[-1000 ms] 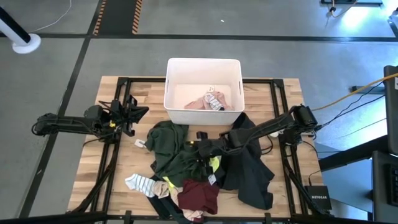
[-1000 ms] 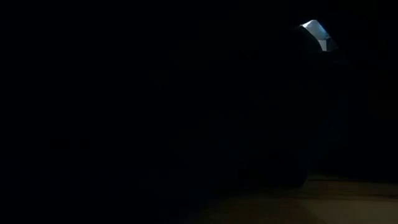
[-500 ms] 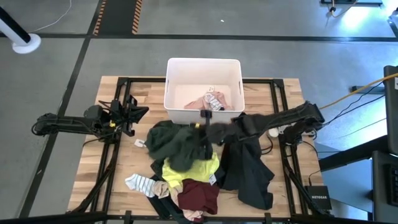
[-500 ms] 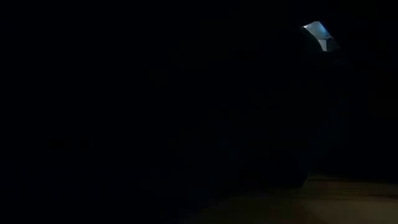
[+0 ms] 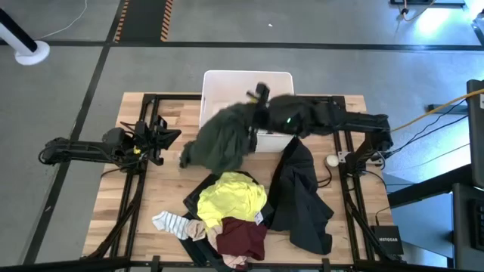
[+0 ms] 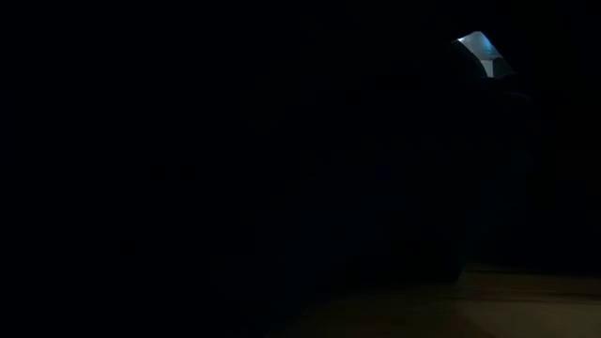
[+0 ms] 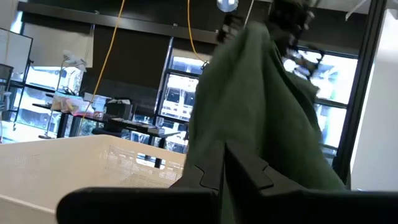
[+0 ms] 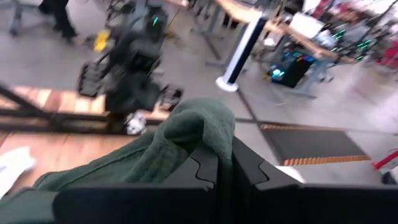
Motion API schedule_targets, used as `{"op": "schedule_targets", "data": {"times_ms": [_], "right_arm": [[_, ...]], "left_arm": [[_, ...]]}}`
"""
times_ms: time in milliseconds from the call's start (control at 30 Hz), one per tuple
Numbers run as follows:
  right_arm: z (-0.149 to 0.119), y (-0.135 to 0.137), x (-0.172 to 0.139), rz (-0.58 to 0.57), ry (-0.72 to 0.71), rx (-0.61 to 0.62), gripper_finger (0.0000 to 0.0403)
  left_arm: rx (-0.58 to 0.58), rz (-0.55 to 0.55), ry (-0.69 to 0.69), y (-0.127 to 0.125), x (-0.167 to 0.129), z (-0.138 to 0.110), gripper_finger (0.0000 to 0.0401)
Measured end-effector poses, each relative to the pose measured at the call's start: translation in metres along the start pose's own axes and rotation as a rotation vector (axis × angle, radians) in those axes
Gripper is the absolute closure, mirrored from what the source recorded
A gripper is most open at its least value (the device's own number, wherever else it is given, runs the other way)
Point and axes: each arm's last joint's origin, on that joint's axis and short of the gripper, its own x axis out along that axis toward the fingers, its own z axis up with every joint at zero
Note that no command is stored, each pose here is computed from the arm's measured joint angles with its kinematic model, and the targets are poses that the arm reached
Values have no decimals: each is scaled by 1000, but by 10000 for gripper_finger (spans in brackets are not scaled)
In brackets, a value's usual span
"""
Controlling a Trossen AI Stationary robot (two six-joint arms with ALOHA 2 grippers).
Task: Sort clothes
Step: Put the green shirt into the white bin
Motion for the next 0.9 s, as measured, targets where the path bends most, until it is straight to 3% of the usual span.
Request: {"op": "schedule_targets", "data": {"times_ms": [433, 900], "right_arm": [[47, -71, -47, -168, -229, 97, 383], [80, -118, -100, -419, -637, 108, 383]], "left_arm": [[2, 0, 0, 0, 0, 0, 393], [0, 0, -5, 0, 0, 0, 393]]}}
